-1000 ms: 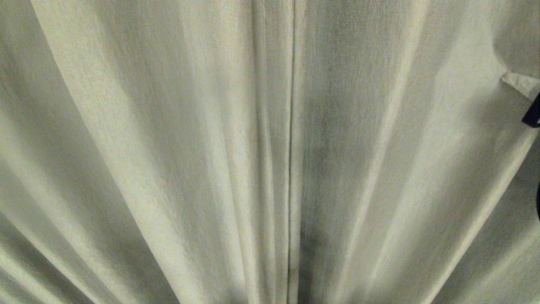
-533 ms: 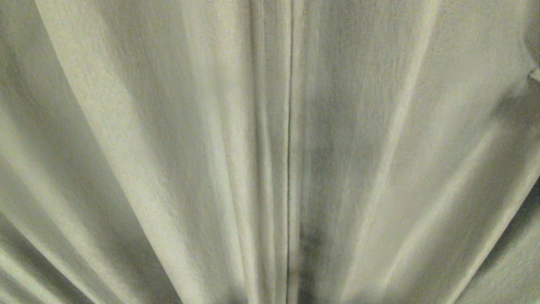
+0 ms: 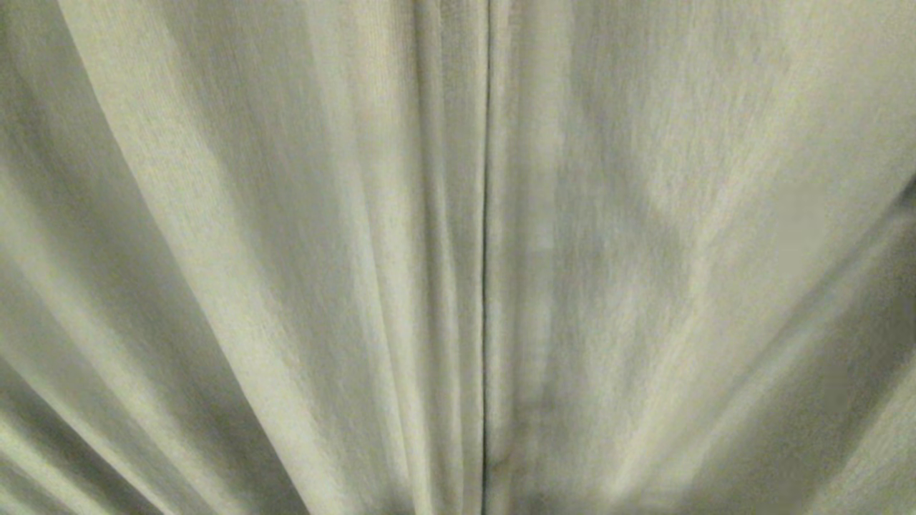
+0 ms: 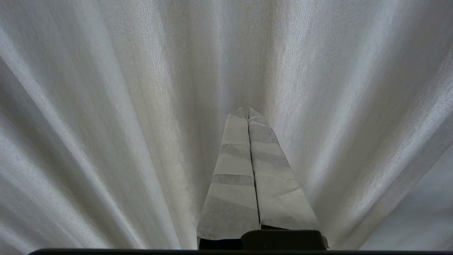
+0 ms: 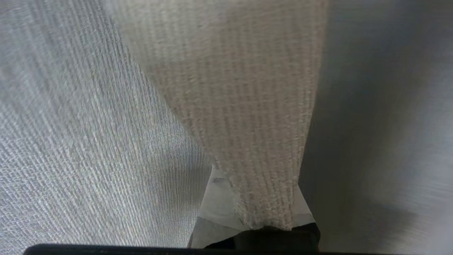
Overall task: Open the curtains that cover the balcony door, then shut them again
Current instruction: Pull the outer curtains open on both sides
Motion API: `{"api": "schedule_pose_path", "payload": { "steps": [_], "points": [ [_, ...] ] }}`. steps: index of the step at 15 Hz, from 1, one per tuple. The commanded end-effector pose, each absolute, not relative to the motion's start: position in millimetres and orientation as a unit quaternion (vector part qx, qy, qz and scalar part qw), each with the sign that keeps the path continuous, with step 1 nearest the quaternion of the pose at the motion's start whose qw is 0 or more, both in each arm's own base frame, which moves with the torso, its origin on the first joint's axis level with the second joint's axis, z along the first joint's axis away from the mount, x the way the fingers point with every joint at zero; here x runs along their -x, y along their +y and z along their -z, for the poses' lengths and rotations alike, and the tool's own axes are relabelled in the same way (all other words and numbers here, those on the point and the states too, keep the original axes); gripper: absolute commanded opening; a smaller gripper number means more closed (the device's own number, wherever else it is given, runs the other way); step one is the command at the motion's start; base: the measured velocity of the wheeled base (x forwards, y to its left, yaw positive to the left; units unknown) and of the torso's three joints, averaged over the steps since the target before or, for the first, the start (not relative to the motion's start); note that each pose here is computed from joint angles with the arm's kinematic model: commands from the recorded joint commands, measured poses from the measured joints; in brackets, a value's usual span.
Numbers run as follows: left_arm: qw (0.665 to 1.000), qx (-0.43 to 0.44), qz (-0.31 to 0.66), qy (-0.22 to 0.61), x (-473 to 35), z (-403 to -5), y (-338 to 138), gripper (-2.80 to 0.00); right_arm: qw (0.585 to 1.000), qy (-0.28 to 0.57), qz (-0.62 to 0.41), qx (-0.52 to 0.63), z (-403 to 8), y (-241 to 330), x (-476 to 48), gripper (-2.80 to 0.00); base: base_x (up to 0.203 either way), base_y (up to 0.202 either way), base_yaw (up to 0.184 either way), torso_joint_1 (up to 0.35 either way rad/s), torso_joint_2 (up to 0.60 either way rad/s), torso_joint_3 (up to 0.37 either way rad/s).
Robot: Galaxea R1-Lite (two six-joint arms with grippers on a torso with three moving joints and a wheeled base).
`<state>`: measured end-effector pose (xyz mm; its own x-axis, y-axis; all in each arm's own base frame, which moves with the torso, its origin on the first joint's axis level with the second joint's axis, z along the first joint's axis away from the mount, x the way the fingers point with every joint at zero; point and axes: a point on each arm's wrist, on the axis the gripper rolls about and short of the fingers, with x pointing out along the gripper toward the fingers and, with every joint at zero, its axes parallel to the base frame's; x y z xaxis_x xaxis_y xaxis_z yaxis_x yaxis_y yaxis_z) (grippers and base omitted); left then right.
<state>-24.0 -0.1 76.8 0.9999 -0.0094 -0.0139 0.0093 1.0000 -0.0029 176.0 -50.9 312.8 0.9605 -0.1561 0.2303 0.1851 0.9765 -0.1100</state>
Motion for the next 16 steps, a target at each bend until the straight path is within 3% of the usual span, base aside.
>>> {"api": "schedule_pose_path", "payload": {
  "steps": [1,16],
  "points": [
    [1.000,0.002,0.005,0.007,24.0,-76.7,-0.1,-2.80,0.985,-0.118,0.106,0.070,-316.0,-56.6,-170.2,-2.80,0.000,0.000,0.000,0.000,0.00,0.000],
    [1.000,0.002,0.005,0.007,24.0,-76.7,-0.1,-2.80,0.965,-0.123,0.222,0.059,-320.5,-98.4,-153.1,-2.80,0.000,0.000,0.000,0.000,0.00,0.000]
  ]
}}
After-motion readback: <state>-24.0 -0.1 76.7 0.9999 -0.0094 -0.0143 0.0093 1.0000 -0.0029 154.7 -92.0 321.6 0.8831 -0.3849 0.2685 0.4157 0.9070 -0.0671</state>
